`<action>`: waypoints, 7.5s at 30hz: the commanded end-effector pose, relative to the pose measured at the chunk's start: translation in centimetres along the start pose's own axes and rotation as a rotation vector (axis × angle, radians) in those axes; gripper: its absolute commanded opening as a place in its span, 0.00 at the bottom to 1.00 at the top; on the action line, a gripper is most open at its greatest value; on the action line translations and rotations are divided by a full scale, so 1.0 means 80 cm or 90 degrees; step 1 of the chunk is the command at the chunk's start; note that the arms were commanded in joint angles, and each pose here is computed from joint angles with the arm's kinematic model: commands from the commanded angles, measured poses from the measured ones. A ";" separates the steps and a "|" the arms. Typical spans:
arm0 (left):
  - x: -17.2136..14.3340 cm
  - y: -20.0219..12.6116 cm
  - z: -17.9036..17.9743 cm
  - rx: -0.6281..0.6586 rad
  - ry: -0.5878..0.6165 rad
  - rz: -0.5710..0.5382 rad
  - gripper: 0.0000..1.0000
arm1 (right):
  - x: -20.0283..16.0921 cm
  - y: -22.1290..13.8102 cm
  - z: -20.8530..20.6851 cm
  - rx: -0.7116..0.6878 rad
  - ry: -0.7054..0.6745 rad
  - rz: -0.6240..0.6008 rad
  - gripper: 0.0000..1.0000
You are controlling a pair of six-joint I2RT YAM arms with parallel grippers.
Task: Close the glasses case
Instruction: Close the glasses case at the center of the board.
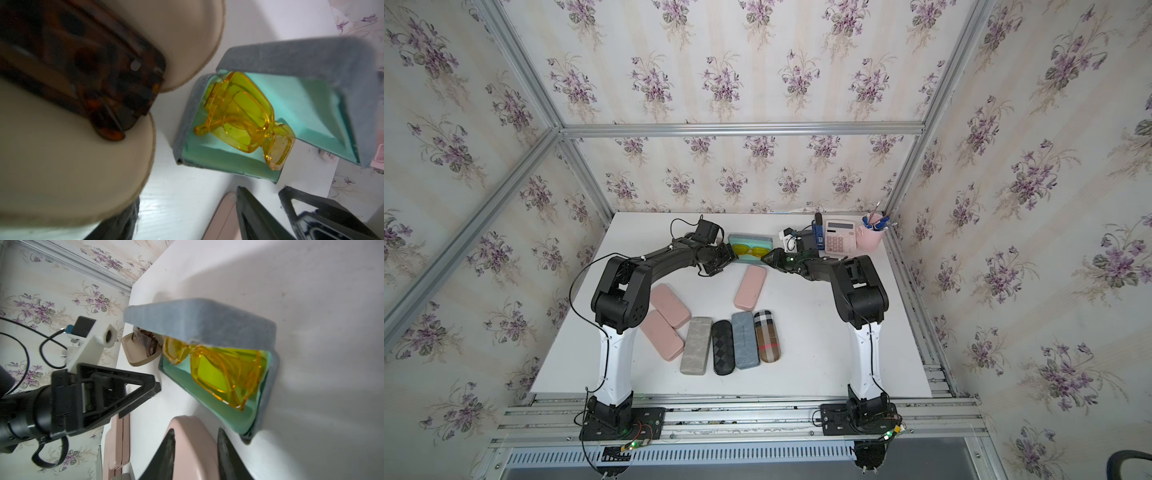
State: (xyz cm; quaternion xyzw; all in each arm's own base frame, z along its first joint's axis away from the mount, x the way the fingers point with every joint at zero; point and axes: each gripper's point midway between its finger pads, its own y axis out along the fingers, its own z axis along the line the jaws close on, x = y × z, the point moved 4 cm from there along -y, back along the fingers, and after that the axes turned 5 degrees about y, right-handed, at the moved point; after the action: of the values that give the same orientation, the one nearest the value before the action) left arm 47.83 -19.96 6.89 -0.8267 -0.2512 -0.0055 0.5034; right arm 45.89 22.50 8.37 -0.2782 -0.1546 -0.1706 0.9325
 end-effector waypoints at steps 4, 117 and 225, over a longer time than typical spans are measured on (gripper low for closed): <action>0.005 -0.021 -0.012 -0.033 0.022 -0.021 0.75 | 0.012 -0.027 0.027 -0.036 -0.079 -0.021 0.37; -0.004 0.040 0.009 -0.099 -0.181 -0.134 0.32 | 0.072 0.036 0.018 0.124 -0.254 0.066 0.34; 0.000 -0.194 0.037 -0.108 -0.057 -0.146 1.00 | 0.034 -0.020 0.120 0.064 -0.295 0.039 0.48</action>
State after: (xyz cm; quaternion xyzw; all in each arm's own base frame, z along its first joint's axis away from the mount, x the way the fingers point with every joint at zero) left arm 41.56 -13.74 19.67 -0.8414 -0.3865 -0.0673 0.3718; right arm 45.95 25.28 16.17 -0.2976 -0.3677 -0.0684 0.8784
